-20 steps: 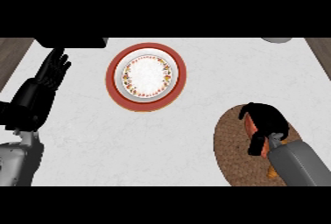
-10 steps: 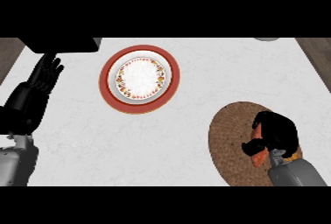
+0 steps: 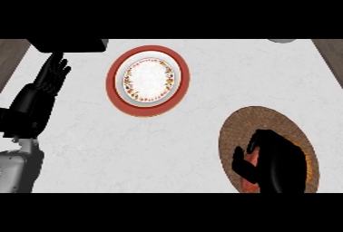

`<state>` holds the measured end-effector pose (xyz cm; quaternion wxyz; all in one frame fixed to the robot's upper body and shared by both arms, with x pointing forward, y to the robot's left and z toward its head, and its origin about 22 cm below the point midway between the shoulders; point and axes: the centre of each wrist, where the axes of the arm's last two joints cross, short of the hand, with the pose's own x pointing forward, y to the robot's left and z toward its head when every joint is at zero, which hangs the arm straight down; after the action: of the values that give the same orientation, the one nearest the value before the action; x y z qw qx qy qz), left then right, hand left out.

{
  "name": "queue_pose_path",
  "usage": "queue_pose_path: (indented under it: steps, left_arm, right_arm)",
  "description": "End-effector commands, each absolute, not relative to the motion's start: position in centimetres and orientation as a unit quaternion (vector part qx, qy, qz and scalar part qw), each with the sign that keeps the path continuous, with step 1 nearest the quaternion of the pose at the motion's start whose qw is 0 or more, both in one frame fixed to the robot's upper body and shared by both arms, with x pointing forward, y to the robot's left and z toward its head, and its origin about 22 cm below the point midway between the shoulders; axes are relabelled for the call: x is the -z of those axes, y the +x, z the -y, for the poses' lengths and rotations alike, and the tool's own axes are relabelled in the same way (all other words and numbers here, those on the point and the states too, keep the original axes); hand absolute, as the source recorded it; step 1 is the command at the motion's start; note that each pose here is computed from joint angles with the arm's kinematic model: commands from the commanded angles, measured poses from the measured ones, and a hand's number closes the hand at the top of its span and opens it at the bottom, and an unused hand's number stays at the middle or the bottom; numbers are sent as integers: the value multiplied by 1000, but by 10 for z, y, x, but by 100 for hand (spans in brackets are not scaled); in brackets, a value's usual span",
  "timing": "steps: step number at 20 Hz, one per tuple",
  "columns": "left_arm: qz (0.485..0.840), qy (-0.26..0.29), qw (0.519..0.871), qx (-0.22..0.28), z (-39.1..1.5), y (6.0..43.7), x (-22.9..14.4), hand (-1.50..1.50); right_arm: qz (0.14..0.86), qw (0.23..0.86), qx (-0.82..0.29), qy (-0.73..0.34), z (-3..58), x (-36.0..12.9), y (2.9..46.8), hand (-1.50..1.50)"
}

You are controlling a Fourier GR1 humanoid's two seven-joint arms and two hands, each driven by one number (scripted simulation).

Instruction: Pick the sweet potato from the placemat and place it in the plate

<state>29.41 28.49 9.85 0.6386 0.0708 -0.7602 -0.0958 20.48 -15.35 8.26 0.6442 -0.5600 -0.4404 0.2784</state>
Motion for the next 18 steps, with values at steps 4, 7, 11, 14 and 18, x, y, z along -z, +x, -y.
queue_pose_path:
  steps: [4, 7, 11, 14, 18]
  left_arm:
    - [764, 57, 635, 102, -292, 306, -95, 0]
    - [767, 61, 630, 106, -278, 307, -107, 0]
    - [764, 68, 632, 110, -287, 303, -111, 0]
    - [768, 52, 628, 116, -270, 302, -99, 0]
    - [762, 48, 636, 109, -266, 311, -107, 0]
  right_arm:
    - [578, 602, -199, -513, 87, -138, 191, 150]
    - [604, 595, -198, -492, 68, -155, 209, 150]
    - [611, 597, -210, -476, 53, -149, 238, 150]
    - [617, 592, -209, -474, 38, -166, 259, 150]
    - [628, 594, -203, -459, 23, -182, 293, 150]
